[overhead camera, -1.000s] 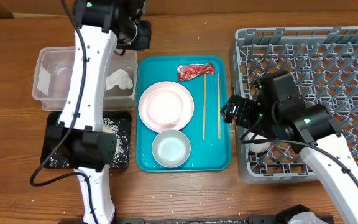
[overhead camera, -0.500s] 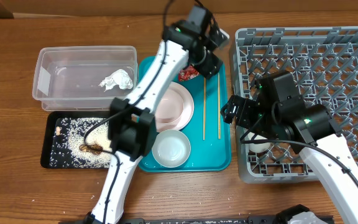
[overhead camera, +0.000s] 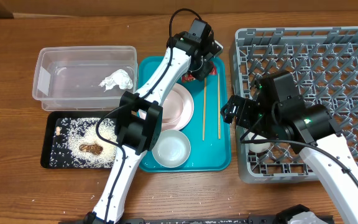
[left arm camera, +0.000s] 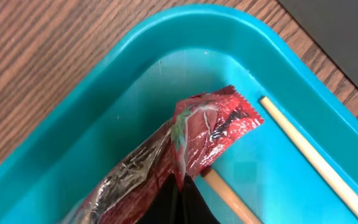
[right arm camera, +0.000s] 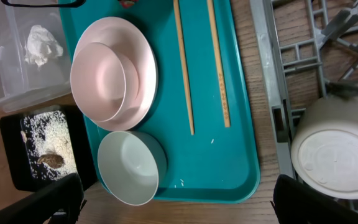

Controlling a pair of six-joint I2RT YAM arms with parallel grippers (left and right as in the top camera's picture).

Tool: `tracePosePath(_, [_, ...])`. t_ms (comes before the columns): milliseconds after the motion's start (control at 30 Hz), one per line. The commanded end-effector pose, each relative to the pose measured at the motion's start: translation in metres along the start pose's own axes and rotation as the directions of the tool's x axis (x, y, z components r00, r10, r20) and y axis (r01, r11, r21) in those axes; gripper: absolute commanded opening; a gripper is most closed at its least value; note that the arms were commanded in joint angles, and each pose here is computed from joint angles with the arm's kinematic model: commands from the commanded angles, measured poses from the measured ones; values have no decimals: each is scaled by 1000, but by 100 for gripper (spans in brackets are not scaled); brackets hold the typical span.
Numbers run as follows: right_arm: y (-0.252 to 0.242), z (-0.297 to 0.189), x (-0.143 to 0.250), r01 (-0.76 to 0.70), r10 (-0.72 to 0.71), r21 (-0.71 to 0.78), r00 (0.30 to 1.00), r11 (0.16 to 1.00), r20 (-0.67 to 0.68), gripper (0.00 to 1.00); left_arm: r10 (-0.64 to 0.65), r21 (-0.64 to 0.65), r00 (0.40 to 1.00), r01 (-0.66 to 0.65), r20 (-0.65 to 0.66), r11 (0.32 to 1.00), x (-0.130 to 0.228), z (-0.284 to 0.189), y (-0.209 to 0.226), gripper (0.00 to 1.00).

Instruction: Sort waste into correct bins and load items into the dishwasher

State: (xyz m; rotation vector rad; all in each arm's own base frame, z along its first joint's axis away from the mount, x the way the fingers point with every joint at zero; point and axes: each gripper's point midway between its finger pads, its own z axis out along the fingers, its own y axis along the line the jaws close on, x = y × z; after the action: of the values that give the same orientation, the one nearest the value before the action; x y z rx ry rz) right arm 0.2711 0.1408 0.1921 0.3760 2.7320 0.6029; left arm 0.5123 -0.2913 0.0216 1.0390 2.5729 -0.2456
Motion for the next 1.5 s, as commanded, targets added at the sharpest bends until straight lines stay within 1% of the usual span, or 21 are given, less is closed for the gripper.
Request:
tracePosePath(0, [0, -2, -5, -5, 5, 3, 1000, 1000, 17, 100, -98, -32, 993, 100, 62, 994, -19, -34, 10, 4])
tracePosePath(133, [0, -2, -5, -5, 5, 3, 1000, 1000, 17, 100, -211, -48, 973, 216, 93, 975, -22, -78, 23, 4])
tracePosePath(200, [0, -2, -5, -5, 5, 3, 1000, 1000, 17, 100, -276, -51, 955, 283, 106, 958, -19, -109, 31, 4])
tracePosePath(367, [0, -2, -5, -5, 5, 3, 1000, 1000, 16, 100, -342, -82, 928, 356, 148, 931, -4, -192, 51, 4])
tracePosePath(400, [0, -2, -5, -5, 5, 3, 1000, 1000, 17, 100, -363, -144, 919, 385, 156, 912, 11, -224, 65, 4])
tracePosePath(467, [0, -2, -5, -5, 5, 3, 1000, 1000, 17, 100, -396, -221, 909, 416, 133, 882, 34, -248, 81, 4])
tracePosePath(500, [-1, -2, -4, -5, 5, 4, 1000, 1000, 15, 100, -447, -276, 891, 449, 75, 850, 63, -260, 92, 4])
tracePosePath(567, [-1, -2, -4, -5, 5, 5, 1000, 1000, 15, 100, -493, -287, 870, 475, 13, 832, 87, -261, 100, 4])
tracePosePath(667, [-1, -2, -4, -5, 5, 4, 1000, 1000, 15, 100, -554, -252, 829, 521, -78, 815, 114, -246, 109, 4])
tracePosePath(700, [-1, -2, -4, -5, 5, 5, 1000, 1000, 15, 100, -577, -221, 805, 542, -139, 811, 130, -235, 110, 4])
tracePosePath(800, [-2, -2, -3, -7, 6, 9, 1000, 1000, 10, 100, -577, -199, 786, 543, -223, 816, 152, -231, 107, 4])
tracePosePath(867, [-2, -2, -3, -7, 7, 9, 1000, 1000, 9, 100, -558, -193, 785, 524, -268, 829, 163, -237, 104, 4])
tracePosePath(900, [-2, -2, -3, -7, 7, 9, 1000, 1000, 9, 100, -567, -193, 776, 533, -276, 824, 167, -241, 103, 4])
tracePosePath(967, [-2, -2, -3, -7, 7, 9, 1000, 1000, 10, 100, -579, -175, 774, 552, -257, 815, 167, -249, 103, 4])
tracePosePath(1000, [-2, -2, -3, -7, 7, 9, 1000, 1000, 10, 100, -584, -178, 774, 557, -244, 811, 167, -255, 105, 11])
tracePosePath(1033, [-2, -2, -3, -7, 7, 9, 1000, 1000, 9, 100, -589, -189, 778, 558, -219, 808, 168, -266, 107, 23])
tracePosePath(1067, [-2, -2, -3, -7, 7, 9, 1000, 1000, 10, 100, -591, -196, 781, 559, -200, 806, 168, -274, 107, 43])
tracePosePath(1100, [-2, -2, -3, -7, 7, 9, 1000, 1000, 10, 100, -596, -204, 787, 565, -160, 800, 167, -289, 109, 100])
tracePosePath(1267, [-2, -2, -3, -7, 7, 9, 1000, 1000, 9, 100, -606, -218, 794, 582, -58, 784, 165, -321, 112, 100])
tracePosePath(1367, [-2, -2, -3, -7, 7, 9, 1000, 1000, 10, 100, -595, -180, 803, 584, -14, 792, 161, -345, 95, 100])
tracePosePath(1467, [-2, -2, -3, -7, 7, 9, 1000, 1000, 10, 100, -557, -101, 827, 563, 83, 821, 146, -378, 66, 100])
